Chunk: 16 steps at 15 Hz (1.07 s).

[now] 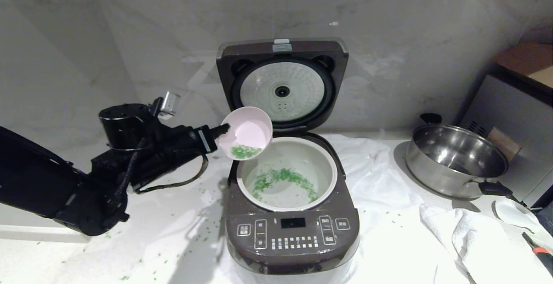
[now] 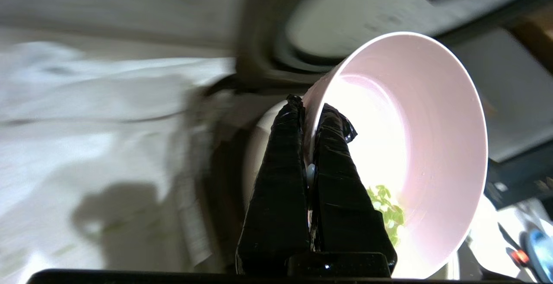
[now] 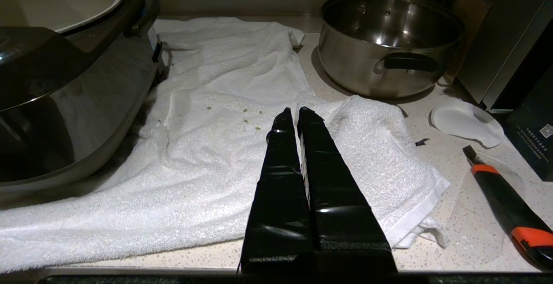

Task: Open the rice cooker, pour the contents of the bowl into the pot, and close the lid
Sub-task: Pour the water from the bowl into the rice cooker

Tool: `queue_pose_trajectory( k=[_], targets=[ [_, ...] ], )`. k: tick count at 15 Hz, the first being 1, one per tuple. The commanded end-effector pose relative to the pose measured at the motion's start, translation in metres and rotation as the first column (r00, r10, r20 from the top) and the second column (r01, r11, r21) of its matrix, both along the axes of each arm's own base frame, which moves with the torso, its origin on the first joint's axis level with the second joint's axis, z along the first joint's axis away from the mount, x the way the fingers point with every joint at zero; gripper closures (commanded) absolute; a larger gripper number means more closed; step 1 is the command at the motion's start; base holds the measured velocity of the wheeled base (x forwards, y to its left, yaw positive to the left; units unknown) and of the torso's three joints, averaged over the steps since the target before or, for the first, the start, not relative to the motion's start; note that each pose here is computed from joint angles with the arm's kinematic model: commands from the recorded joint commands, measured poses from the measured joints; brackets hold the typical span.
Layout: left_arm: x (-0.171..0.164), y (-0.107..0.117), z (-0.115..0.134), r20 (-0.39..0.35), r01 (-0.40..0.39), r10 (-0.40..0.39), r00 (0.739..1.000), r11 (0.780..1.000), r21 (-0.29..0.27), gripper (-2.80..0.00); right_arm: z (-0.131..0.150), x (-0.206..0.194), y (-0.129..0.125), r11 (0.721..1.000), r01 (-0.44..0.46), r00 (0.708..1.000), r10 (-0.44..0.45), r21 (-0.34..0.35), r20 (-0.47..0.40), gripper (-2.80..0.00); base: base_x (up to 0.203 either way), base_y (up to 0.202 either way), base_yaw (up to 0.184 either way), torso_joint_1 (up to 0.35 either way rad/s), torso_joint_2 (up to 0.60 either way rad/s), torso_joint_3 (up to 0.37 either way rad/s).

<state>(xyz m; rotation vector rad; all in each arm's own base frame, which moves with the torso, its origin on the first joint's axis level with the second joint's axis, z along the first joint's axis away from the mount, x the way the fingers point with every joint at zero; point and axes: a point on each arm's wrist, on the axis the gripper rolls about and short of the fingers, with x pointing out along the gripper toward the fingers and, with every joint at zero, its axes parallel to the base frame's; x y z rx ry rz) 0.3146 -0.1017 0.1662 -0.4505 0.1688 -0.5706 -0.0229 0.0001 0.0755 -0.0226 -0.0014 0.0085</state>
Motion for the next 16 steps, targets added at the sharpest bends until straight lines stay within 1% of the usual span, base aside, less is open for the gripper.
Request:
queue_pose_trajectory(
  k=[1,3,4,5,6,8,9,10,11,14,16],
  targets=[
    [-0.009,0.021,0.023,0.023,-0.029,0.029,0.999,1.0,0.002,0.0,0.0,0.0,0.0,1.0,-0.001,1.0,0.001,0.0,0.0,0.0,0.0,0.0,0.0,0.0,0.0,0.0],
    [-0.02,0.033,0.025,-0.04,-0.01,0.011,0.999,0.999,0.034,0.0,0.0,0.0,0.0,1.0,-0.001,1.0,0.001,0.0,0.0,0.0,0.0,0.0,0.0,0.0,0.0,0.0],
    [-0.026,0.042,0.027,-0.076,-0.014,0.018,0.997,0.998,0.056,0.0,0.0,0.0,0.0,1.0,-0.001,1.0,0.001,0.0,0.0,0.0,0.0,0.0,0.0,0.0,0.0,0.0],
    [-0.028,0.051,0.028,-0.09,-0.03,0.038,0.995,0.996,0.084,0.0,0.0,0.0,0.0,1.0,-0.001,1.0,0.001,0.0,0.0,0.0,0.0,0.0,0.0,0.0,0.0,0.0],
    [-0.028,0.062,0.027,-0.094,-0.054,0.066,0.993,0.991,0.124,0.0,0.0,0.0,0.0,1.0,-0.001,1.0,0.001,0.0,0.0,0.0,0.0,0.0,0.0,0.0,0.0,0.0],
    [-0.028,0.081,0.02,-0.104,-0.087,0.116,0.988,0.965,0.249,0.0,0.0,0.0,0.0,1.0,-0.001,1.0,0.001,0.0,0.0,0.0,0.0,0.0,0.0,0.0,0.0,0.0],
    [-0.031,0.088,0.015,-0.145,-0.087,0.134,0.98,0.953,0.292,0.0,0.0,0.0,0.0,1.0,-0.001,1.0,0.001,0.0,0.0,0.0,0.0,0.0,0.0,0.0,0.0,0.0],
    [-0.034,0.095,0.011,-0.191,-0.092,0.156,0.969,0.946,0.311,0.0,0.0,0.0,0.0,1.0,-0.001,1.0,0.001,0.0,0.0,0.0,0.0,0.0,0.0,0.0,0.0,0.0],
    [-0.035,0.102,0.008,-0.218,-0.103,0.179,0.959,0.943,0.317,0.0,0.0,0.0,0.0,1.0,-0.001,1.0,0.001,0.0,0.0,0.0,0.0,0.0,0.0,0.0,0.0,0.0],
    [-0.034,0.123,-0.006,-0.274,-0.158,0.253,0.928,0.933,0.324,0.0,0.0,0.0,0.0,1.0,-0.001,1.0,0.001,0.0,0.0,0.0,0.0,0.0,0.0,0.0,0.0,0.0],
    [-0.039,0.134,-0.023,-0.322,-0.168,0.283,0.904,0.925,0.341,0.0,0.0,0.0,0.0,1.0,-0.001,1.0,0.001,0.0,0.0,0.0,0.0,0.0,0.0,0.0,0.0,0.0]
  ],
)
